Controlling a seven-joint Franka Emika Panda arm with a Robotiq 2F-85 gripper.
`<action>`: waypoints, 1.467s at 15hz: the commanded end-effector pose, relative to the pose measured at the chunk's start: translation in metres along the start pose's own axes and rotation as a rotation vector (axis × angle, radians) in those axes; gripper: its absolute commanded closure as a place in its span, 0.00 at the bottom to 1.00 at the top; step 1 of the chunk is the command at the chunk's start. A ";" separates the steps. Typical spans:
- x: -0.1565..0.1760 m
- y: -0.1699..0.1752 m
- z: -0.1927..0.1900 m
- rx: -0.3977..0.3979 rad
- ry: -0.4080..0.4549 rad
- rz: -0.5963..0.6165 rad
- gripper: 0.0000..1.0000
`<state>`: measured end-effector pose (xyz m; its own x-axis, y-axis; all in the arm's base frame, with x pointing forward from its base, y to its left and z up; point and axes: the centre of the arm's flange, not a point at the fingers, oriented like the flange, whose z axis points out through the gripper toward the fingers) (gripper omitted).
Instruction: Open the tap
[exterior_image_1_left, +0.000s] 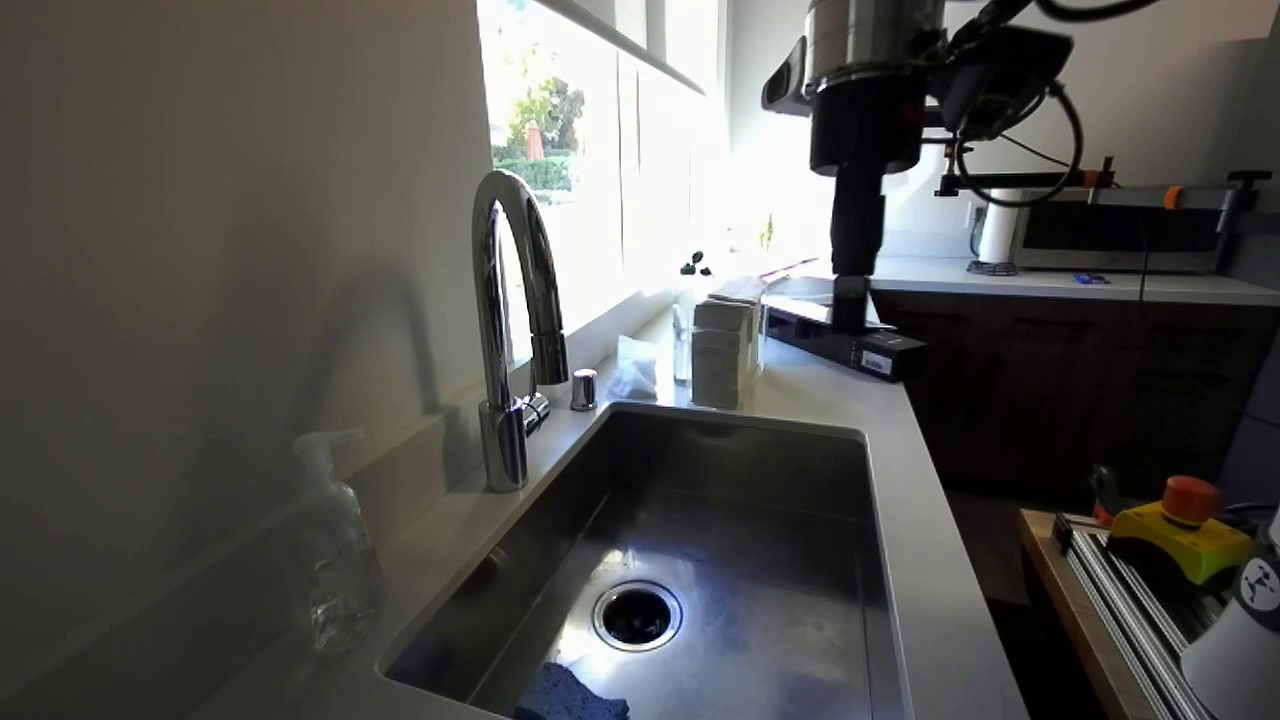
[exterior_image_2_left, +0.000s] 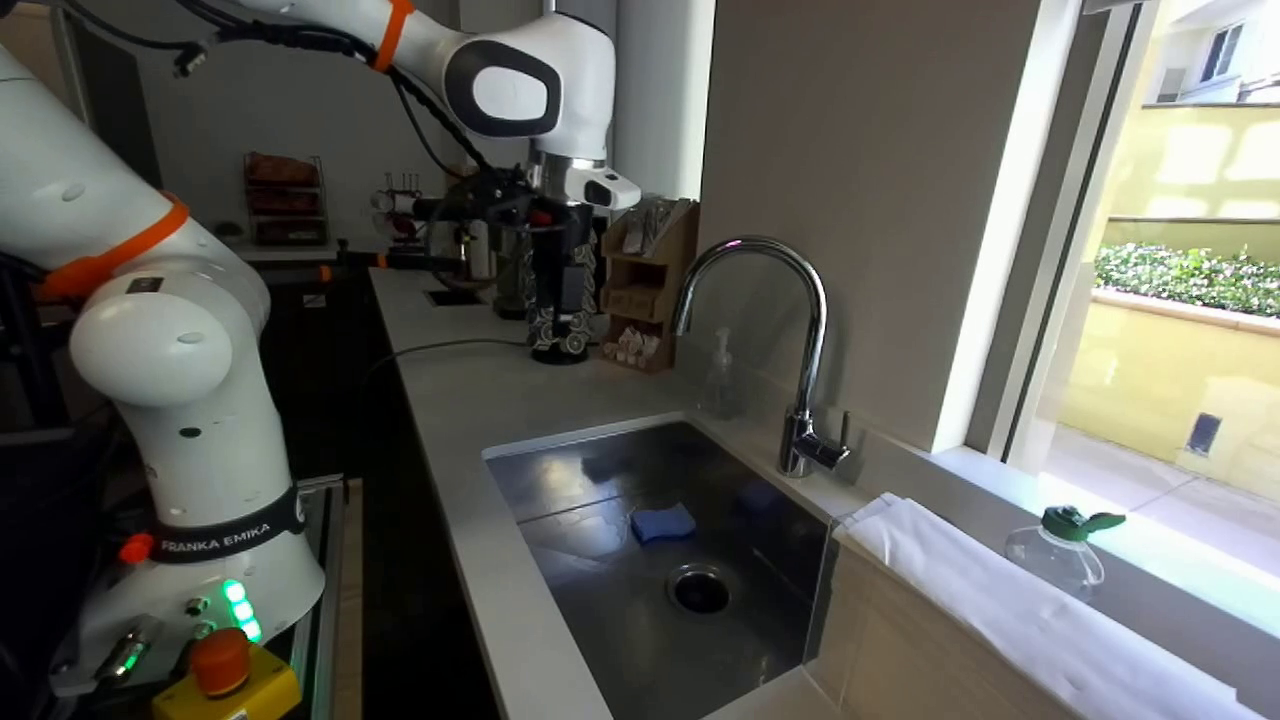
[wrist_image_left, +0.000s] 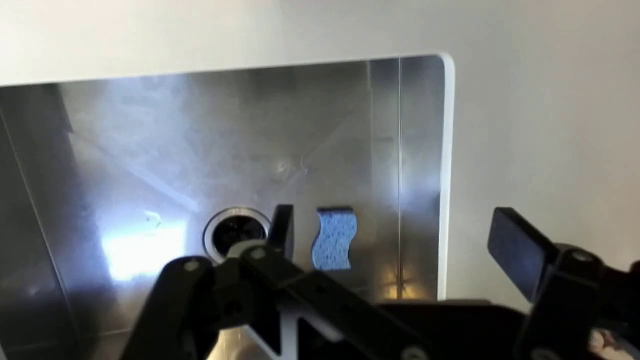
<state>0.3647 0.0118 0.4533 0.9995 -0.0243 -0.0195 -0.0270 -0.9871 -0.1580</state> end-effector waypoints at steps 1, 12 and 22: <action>0.016 0.001 0.033 0.032 0.166 -0.019 0.00; 0.021 0.004 0.034 0.000 0.180 -0.014 0.00; 0.060 0.012 0.118 -0.008 0.123 -0.151 0.00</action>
<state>0.4038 0.0165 0.3676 0.9884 0.0705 0.1344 0.0884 -0.9873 -0.1321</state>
